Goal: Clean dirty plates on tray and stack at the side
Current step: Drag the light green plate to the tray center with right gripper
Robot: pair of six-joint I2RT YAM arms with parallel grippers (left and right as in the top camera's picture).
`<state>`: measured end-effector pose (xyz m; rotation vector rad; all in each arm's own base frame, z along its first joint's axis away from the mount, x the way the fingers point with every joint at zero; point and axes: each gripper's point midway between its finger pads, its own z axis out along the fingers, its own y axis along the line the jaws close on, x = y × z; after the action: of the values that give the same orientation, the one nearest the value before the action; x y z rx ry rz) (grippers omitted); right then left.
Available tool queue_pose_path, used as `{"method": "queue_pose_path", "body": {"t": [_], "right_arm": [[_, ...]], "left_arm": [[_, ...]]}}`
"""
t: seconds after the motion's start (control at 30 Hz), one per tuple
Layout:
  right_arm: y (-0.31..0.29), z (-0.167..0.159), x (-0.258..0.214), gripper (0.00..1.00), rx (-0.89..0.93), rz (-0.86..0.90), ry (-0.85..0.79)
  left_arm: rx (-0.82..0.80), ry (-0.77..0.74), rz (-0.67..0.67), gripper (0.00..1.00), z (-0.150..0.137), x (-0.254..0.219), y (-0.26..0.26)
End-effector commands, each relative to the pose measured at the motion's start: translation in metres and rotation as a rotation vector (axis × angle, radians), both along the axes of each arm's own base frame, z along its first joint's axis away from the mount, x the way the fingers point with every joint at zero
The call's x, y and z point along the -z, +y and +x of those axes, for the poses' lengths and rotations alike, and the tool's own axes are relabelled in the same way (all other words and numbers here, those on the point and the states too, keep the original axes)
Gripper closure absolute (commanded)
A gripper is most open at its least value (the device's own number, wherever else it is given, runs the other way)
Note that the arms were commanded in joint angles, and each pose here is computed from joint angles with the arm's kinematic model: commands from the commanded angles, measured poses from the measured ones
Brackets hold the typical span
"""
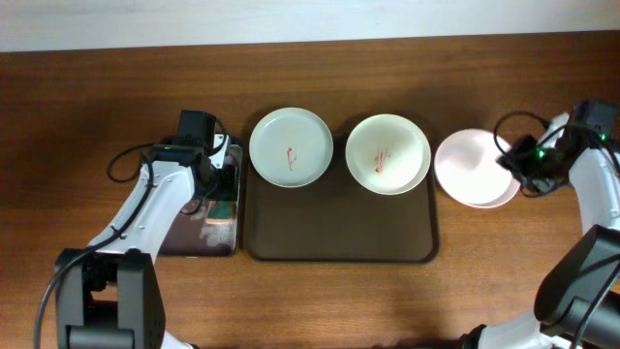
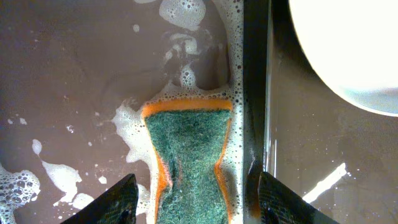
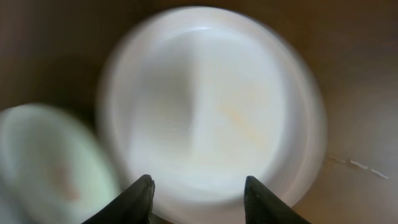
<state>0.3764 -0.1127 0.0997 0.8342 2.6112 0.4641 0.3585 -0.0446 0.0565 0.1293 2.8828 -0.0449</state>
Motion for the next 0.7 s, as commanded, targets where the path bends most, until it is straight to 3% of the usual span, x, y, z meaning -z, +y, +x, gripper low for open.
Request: {"method": "queue_pose_path", "body": {"t": [0.0,0.13,0.33,0.53,0.67], "right_arm": [[0.083,0.028,-0.057,0.52,-0.38,0.084,-0.206],[0.173,0.034,-0.072,0.46,-0.679,-0.047,-0.22],[0.277,0.05,-0.062,0.43,-0.898,-0.225,-0.32],[0.331,0.085,-0.01,0.41,-0.91,-0.227,-0.372],[0.331,0.095,0.039,0.4,-0.833,-0.201,-0.288]], "left_arm": [[0.003,-0.007,-0.012,0.39,0.001,-0.004,-0.002],[0.003,-0.006,-0.012,0.39,0.001,-0.004,-0.002],[0.003,-0.006,-0.012,0.38,0.001,-0.004,-0.002],[0.003,-0.006,-0.012,0.38,0.001,-0.004,-0.002],[0.003,-0.005,-0.012,0.38,0.001,-0.004,-0.002]]}}
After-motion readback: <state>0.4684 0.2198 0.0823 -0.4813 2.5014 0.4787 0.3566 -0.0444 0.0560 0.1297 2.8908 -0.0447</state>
